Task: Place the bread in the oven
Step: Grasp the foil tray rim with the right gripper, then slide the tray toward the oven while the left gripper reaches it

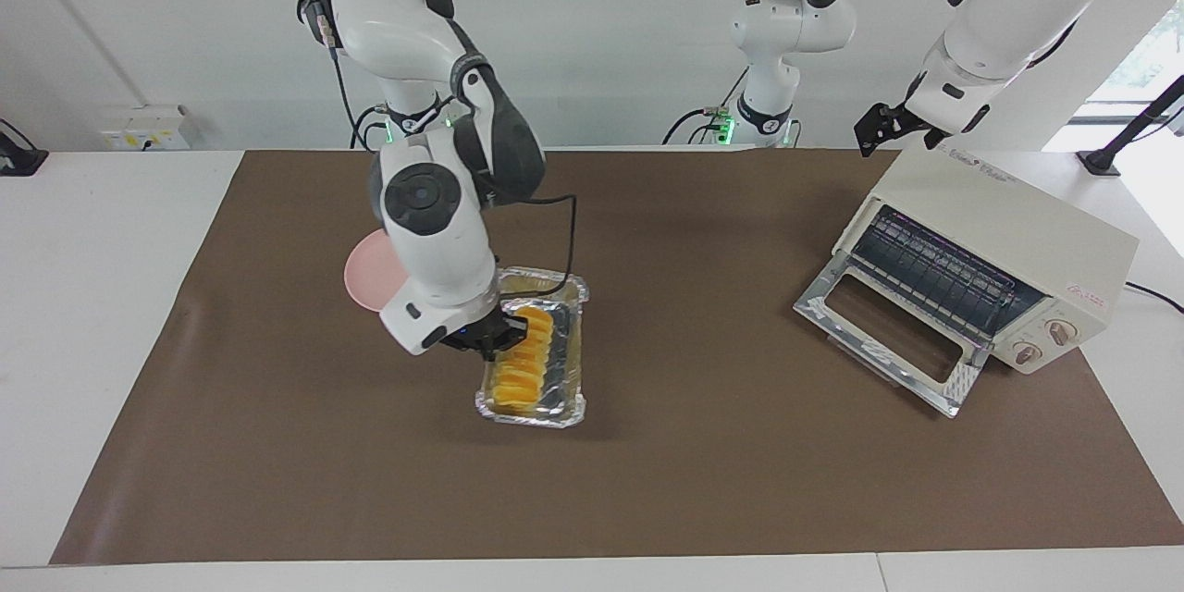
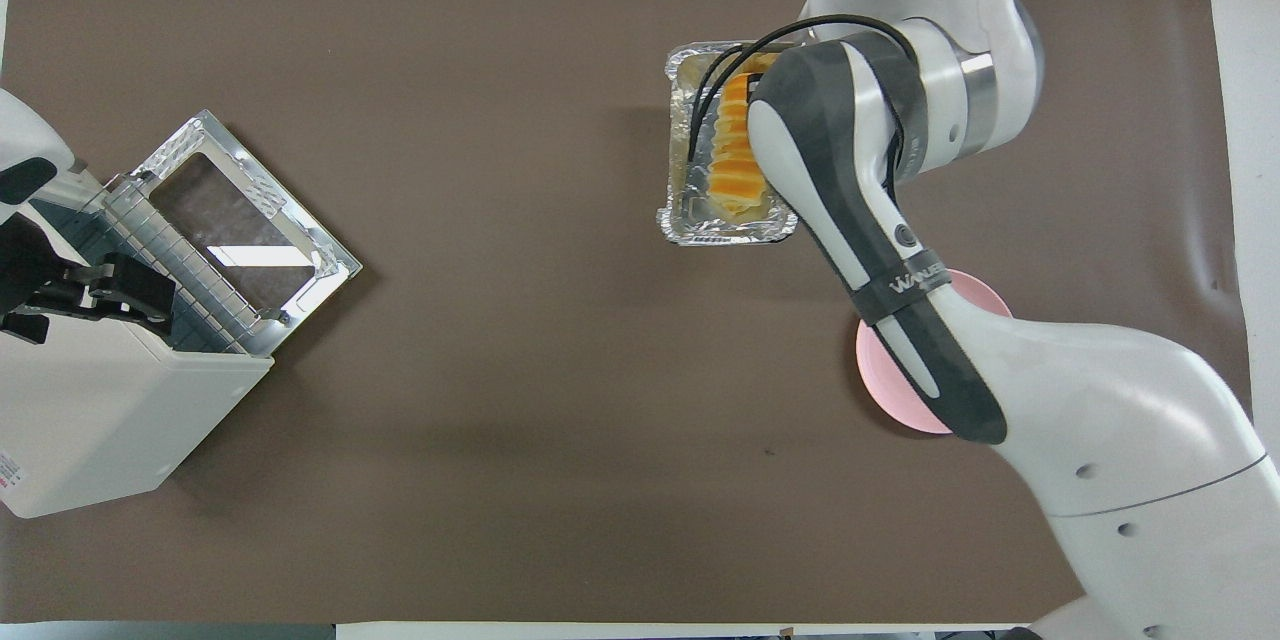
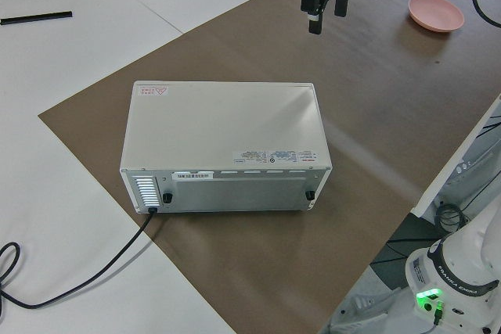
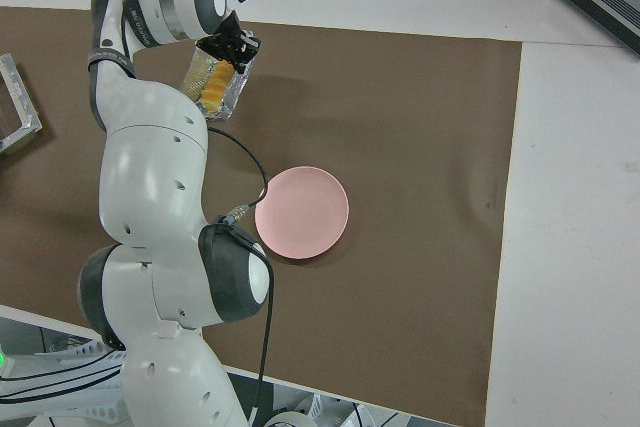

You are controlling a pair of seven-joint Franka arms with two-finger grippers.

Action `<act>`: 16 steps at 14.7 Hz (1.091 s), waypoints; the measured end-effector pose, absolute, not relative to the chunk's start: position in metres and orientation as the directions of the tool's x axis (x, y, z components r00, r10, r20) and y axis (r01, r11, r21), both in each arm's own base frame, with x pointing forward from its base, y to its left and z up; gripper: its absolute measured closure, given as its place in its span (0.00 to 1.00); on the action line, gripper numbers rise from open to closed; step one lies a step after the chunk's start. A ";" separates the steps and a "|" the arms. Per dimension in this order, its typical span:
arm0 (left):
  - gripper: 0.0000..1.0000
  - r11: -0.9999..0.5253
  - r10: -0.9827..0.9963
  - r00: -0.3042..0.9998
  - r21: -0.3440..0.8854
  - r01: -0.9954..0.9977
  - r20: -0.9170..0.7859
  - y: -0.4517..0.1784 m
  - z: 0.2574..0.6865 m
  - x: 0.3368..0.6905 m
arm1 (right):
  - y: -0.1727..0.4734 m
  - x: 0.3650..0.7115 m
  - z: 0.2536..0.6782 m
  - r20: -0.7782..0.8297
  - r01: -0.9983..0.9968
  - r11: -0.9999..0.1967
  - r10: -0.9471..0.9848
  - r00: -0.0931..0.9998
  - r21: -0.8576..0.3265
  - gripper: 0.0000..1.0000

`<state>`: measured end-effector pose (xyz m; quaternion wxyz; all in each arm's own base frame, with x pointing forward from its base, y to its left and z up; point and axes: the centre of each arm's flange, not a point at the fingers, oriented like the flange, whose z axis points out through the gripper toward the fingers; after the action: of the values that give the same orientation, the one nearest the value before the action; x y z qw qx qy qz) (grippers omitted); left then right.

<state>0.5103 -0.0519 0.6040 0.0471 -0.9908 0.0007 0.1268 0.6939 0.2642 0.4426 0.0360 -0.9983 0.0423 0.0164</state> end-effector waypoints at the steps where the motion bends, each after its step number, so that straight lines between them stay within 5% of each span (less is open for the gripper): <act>1: 0.00 -0.996 0.011 0.968 -0.093 -0.013 -0.251 -0.052 0.604 0.510 | 0.289 0.686 0.446 -0.029 -0.098 -0.991 -0.096 0.995 -0.093 0.99; 9: 0.00 -0.996 0.011 0.968 -0.093 -0.013 -0.251 -0.052 0.604 0.510 | 0.393 0.633 0.396 0.067 -0.029 -0.985 -0.041 0.997 -0.172 0.99; 16: 0.00 -0.996 -0.002 0.983 -0.086 -0.018 -0.185 -0.057 0.608 0.518 | 0.396 0.582 0.325 0.098 -0.032 -0.981 -0.052 0.994 -0.191 0.98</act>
<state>0.5184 -0.0566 0.6083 0.0437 -0.9947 0.0050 0.0926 0.5820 0.3957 0.3253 0.0950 -0.9939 0.0211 -0.0513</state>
